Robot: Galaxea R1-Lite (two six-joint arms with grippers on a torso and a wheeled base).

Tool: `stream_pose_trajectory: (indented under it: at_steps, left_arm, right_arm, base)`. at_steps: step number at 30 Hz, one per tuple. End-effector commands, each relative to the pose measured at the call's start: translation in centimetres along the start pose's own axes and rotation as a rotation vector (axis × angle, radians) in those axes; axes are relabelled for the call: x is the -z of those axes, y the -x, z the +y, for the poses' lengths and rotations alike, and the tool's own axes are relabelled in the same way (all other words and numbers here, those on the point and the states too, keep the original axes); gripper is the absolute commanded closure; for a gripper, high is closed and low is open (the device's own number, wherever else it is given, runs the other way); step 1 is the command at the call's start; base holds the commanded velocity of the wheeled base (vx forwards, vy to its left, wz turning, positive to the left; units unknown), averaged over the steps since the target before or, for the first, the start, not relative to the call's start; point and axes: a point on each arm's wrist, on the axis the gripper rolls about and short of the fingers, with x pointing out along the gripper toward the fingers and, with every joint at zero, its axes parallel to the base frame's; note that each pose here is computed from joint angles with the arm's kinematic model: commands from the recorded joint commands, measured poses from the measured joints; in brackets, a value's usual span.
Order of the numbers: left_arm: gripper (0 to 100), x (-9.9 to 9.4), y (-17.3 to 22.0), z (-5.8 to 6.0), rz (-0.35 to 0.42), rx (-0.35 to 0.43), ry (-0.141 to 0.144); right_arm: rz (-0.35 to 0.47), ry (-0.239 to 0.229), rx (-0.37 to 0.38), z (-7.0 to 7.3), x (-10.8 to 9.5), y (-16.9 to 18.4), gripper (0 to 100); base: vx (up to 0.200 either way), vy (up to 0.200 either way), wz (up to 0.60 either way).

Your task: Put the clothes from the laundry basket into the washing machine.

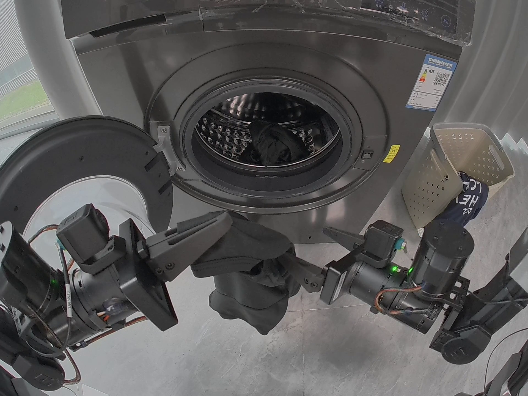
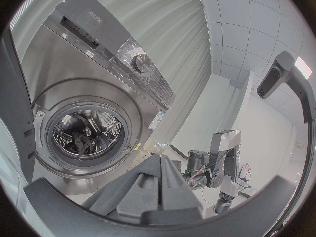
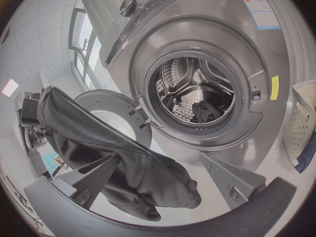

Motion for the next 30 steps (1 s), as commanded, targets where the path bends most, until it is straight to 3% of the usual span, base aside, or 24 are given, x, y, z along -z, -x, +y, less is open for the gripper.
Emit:
stream_pose_trajectory:
  at_steps: [1,12,30]
  left_arm:
    - [100,0.0,-0.1,0.1,-0.002,-0.003,0.001]
    - [100,-0.4,-0.2,0.5,-0.017,-0.020,-0.009]
    - [100,-0.4,-0.1,0.4,-0.016,-0.017,-0.010]
  right_arm:
    - [0.031,0.002,-0.031,1.0,0.9,-0.2,0]
    - [0.110,0.005,-0.088,2.0,4.2,-0.5,0]
    - [-0.004,0.002,-0.122,2.5,4.2,-4.4,0]
  base:
    - [0.000,0.000,0.00]
    - [0.000,0.000,0.00]
    - [0.000,0.000,0.00]
